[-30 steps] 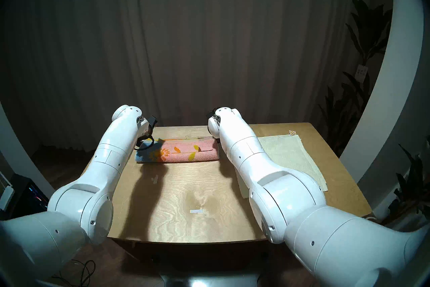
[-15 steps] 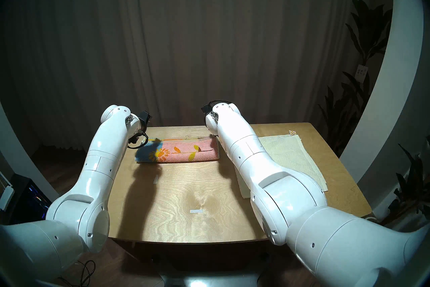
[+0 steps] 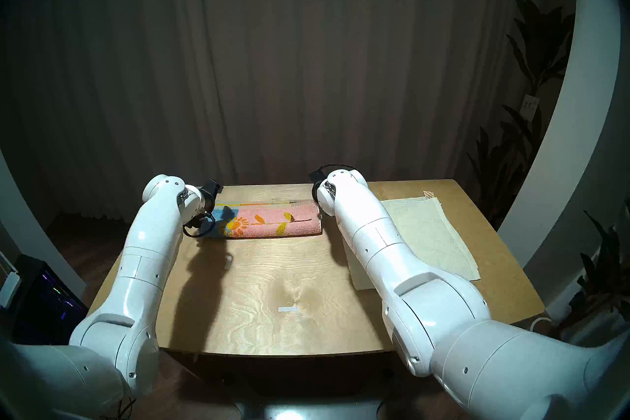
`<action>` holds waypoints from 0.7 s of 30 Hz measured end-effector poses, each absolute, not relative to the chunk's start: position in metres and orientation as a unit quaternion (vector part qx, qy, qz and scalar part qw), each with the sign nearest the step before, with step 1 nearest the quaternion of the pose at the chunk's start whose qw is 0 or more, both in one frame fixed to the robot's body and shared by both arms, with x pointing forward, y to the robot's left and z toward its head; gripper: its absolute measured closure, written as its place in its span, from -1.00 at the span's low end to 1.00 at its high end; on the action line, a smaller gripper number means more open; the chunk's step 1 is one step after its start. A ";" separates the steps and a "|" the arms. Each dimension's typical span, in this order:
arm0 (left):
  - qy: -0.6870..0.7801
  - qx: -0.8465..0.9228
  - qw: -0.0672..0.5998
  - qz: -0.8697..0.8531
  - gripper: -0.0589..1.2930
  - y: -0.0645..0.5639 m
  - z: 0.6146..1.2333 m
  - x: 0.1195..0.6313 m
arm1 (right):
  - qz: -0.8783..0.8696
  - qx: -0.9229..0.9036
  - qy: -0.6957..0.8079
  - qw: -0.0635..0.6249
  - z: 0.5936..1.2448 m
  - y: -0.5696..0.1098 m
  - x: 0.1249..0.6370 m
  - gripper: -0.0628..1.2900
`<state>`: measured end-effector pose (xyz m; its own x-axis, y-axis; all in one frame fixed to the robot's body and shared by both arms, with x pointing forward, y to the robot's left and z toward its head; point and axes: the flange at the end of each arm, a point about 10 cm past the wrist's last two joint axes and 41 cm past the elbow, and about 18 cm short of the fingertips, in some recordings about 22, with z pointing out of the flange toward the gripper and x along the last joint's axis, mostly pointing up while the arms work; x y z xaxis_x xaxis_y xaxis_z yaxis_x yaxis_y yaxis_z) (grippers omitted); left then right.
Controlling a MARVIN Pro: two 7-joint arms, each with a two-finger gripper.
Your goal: Fold each towel twice and stack them on table
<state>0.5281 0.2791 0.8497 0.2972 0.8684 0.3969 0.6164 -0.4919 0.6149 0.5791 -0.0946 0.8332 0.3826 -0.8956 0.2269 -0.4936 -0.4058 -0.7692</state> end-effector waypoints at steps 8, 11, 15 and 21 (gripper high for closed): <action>0.471 0.784 0.191 0.356 -0.89 0.278 0.846 0.514 | -0.319 -0.774 0.454 0.306 0.816 -0.109 0.570 -0.86; 0.469 0.784 0.199 0.356 -0.89 0.277 0.845 0.509 | -0.316 -0.774 0.455 0.306 0.811 -0.115 0.567 -0.86; 0.466 0.782 0.209 0.357 -0.89 0.274 0.844 0.502 | -0.314 -0.774 0.454 0.308 0.805 -0.121 0.563 -0.86; 0.463 0.778 0.225 0.361 -0.89 0.271 0.847 0.492 | -0.316 -0.773 0.449 0.318 0.804 -0.127 0.559 -0.86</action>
